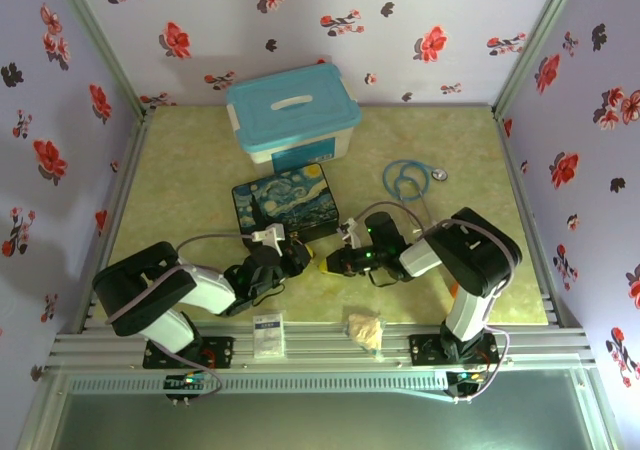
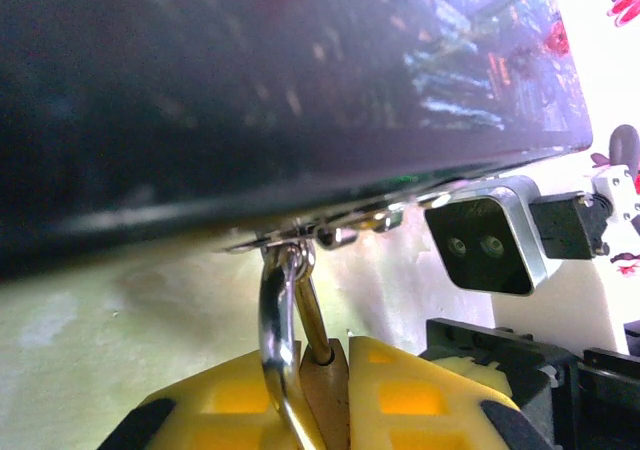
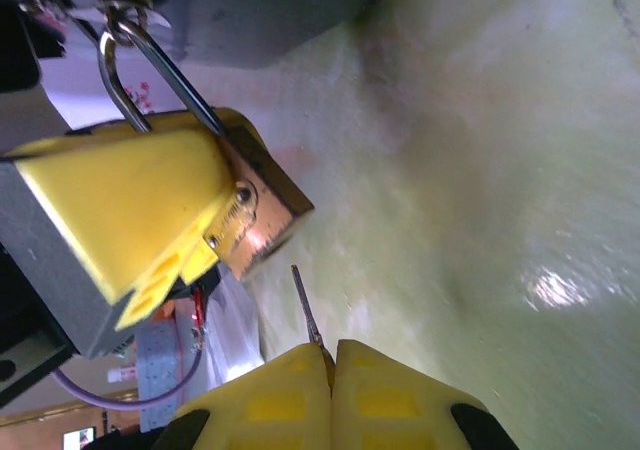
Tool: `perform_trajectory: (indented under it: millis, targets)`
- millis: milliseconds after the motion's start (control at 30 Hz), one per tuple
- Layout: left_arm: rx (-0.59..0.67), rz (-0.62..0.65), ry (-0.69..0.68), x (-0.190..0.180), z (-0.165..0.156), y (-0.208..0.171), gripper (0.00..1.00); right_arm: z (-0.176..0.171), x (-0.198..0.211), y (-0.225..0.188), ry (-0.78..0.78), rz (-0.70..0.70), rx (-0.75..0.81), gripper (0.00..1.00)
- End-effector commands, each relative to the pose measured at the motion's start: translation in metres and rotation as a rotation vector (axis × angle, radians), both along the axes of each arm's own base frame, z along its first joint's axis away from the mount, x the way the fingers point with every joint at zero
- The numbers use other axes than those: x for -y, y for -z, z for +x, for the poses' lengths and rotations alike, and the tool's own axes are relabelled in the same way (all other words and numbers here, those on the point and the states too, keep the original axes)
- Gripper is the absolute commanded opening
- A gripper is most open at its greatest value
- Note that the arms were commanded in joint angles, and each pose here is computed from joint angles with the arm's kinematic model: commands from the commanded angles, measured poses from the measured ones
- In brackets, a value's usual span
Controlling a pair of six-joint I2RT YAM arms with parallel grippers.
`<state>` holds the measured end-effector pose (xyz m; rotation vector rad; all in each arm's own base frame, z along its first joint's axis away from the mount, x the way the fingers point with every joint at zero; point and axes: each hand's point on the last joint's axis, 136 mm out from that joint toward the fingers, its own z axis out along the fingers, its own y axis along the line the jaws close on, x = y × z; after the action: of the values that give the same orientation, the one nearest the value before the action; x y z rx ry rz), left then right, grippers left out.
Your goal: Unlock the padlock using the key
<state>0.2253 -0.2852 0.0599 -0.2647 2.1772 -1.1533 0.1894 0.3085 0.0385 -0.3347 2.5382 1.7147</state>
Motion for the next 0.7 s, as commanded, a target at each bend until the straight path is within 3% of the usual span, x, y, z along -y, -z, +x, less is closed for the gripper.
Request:
perform_trajectory:
  millis: [0, 367, 667]
  targets:
    - [0.008, -0.112, 0.038, 0.012, -0.002, -0.020, 0.00, 0.008, -0.003, -0.013, 0.014, 0.079, 0.014, 0.00]
    - [0.009, -0.116, 0.030, 0.010, 0.000, -0.021, 0.00, 0.011, 0.004, -0.025, 0.039, 0.165, 0.013, 0.00]
    - [0.011, -0.136, 0.022, 0.009, 0.005, -0.027, 0.00, 0.009, 0.005, -0.022, 0.036, 0.156, 0.014, 0.00]
